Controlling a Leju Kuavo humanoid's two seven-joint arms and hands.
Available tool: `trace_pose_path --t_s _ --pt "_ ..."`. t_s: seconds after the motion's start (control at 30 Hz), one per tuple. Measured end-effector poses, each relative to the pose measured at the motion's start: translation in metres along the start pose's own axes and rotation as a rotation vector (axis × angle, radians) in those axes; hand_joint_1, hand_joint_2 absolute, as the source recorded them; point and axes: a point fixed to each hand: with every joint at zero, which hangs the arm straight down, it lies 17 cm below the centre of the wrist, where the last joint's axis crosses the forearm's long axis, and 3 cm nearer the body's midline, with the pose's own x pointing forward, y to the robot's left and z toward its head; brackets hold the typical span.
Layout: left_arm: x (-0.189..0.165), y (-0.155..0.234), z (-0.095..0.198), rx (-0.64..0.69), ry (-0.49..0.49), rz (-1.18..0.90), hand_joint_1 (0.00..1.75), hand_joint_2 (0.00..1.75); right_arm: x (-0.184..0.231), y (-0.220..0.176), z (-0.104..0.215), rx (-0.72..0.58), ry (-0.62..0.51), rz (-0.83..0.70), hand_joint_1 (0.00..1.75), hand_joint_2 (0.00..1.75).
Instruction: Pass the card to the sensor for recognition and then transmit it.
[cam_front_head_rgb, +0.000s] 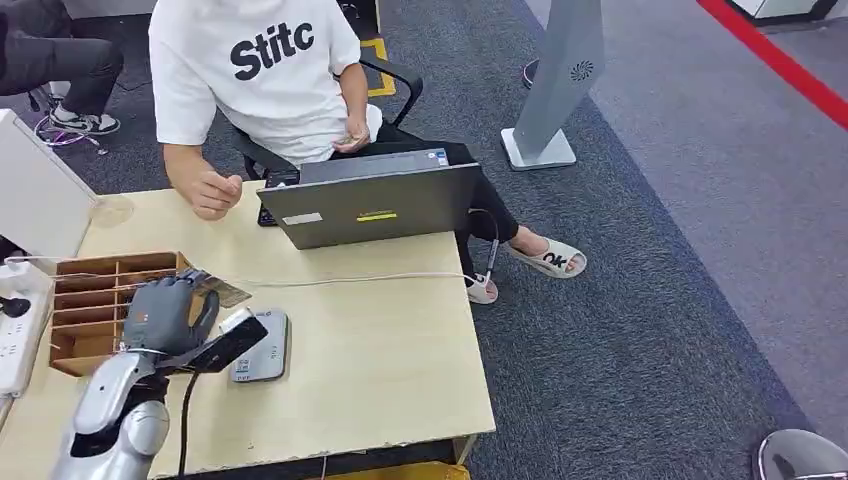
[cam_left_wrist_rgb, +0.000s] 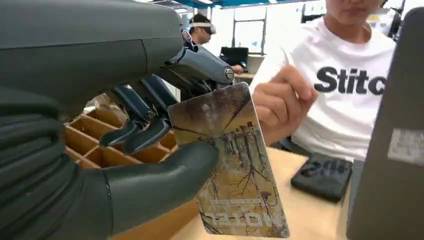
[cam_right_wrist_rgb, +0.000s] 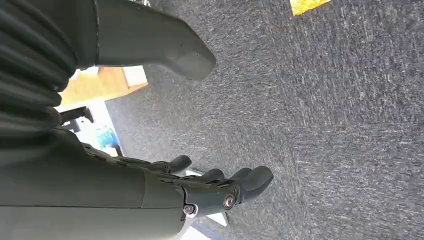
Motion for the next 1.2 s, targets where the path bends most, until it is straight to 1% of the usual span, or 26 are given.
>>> trace_pose_path --t_s 0.1,0.27,0.43,0.83,1.2 --pt "-0.003 -0.014 0.005 -0.037 0.017 -0.012 1.75 1.75 0.0 0.0 0.0 -0.002 0.001 -0.001 0.0 1.75" --pt "-0.019 -0.046 0.016 -0.151 0.073 -0.031 1.75 1.75 -0.001 -0.001 0.0 -0.002 0.003 -0.003 0.0 1.75" --pt "-0.033 -0.061 0.024 -0.195 0.09 -0.038 1.75 1.75 -0.001 -0.001 0.0 -0.003 0.003 -0.002 0.0 1.75" --pt "-0.04 -0.073 0.031 -0.234 0.106 -0.047 1.75 1.75 0.0 -0.001 0.0 -0.005 -0.002 0.004 0.0 1.75" --pt "-0.047 -0.072 0.033 -0.225 0.117 -0.045 1.75 1.75 0.001 -0.002 0.0 -0.008 -0.011 0.02 0.0 1.75"
